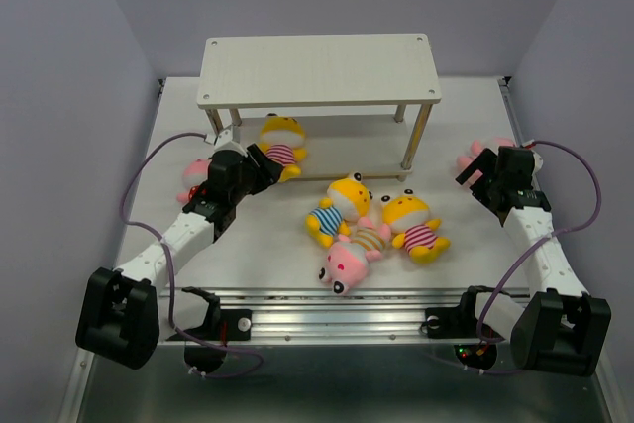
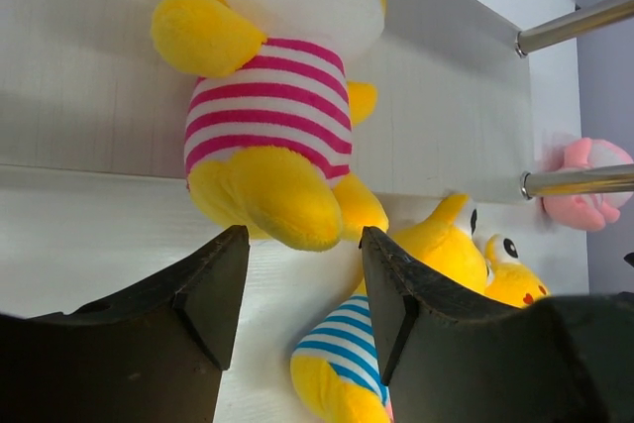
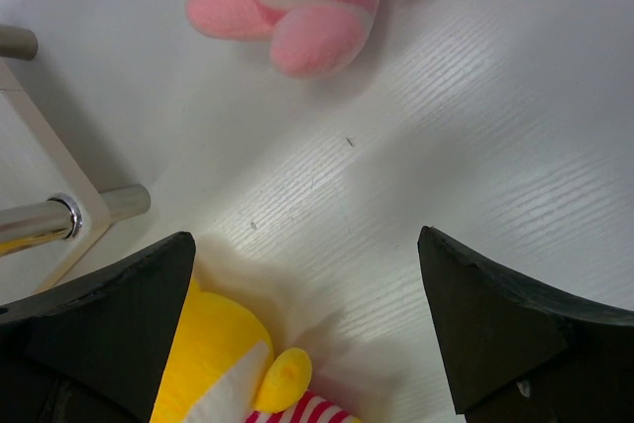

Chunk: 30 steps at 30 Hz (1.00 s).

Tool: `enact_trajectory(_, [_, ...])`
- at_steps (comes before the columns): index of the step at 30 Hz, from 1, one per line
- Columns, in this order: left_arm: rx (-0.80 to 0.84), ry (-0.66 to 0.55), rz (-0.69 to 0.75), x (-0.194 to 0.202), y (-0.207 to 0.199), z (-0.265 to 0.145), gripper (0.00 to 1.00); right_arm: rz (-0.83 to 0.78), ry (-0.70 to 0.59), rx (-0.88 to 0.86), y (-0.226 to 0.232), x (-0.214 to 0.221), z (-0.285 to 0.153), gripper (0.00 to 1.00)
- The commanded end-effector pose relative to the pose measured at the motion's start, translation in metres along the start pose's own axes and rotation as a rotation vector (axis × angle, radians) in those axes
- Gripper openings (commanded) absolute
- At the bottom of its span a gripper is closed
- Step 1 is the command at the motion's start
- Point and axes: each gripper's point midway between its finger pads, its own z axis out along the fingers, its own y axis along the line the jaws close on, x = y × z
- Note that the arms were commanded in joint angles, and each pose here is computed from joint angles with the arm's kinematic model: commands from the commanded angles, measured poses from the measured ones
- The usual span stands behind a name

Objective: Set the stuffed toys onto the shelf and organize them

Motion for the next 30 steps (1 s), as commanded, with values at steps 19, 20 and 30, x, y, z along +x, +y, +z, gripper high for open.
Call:
enact_trajectory(19, [0.091, 0.023, -0.004, 0.01, -0.013, -0.06, 0.99, -0.07, -0.037, -0.116, 0.011, -0.007, -0.044, 1.0])
enact_trajectory(20, [0.111, 0.044, -0.008, 0.017, -0.015, -0.062, 0.99, -0.078, -0.032, -0.127, 0.013, -0.005, -0.048, 1.0])
enact_trajectory(30, [0.225, 0.269, 0.031, 0.1, -0.042, -0.083, 0.99, -0.085, 0.039, -0.171, 0.012, 0.017, -0.06, 1.0])
